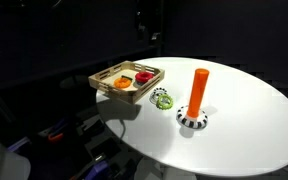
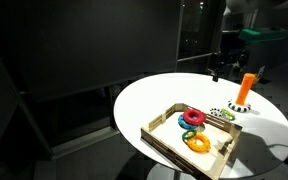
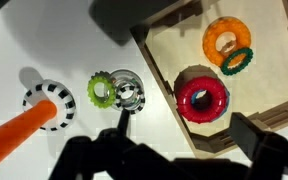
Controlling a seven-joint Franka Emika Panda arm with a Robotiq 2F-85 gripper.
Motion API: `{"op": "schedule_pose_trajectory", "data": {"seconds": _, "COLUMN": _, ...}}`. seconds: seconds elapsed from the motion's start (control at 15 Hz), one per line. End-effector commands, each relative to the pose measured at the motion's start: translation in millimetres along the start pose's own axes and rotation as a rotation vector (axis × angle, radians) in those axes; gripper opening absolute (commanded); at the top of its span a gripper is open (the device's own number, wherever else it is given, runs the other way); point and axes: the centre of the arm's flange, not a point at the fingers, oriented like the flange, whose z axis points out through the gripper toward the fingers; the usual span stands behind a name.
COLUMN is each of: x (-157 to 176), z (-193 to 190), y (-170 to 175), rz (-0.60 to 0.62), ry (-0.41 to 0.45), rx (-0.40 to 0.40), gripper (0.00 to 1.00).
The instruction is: Move the dark green ring from the table to the tray
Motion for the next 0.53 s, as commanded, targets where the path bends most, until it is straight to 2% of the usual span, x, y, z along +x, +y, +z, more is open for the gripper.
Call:
{"op": "schedule_pose_trajectory", "data": {"seconds": 0.0, "x": -20.7, "z": -48.3, "y": 10.8, "rz": -0.040, "ry": 0.009, "rx": 0.023, "gripper": 1.00}}
{"op": "schedule_pose_trajectory", "data": {"seconds": 0.47, "x": -50.9, "z": -111.9, "y": 11.5, "rz": -0.084, "ry": 0.060, "rx": 0.031, "gripper": 1.00}}
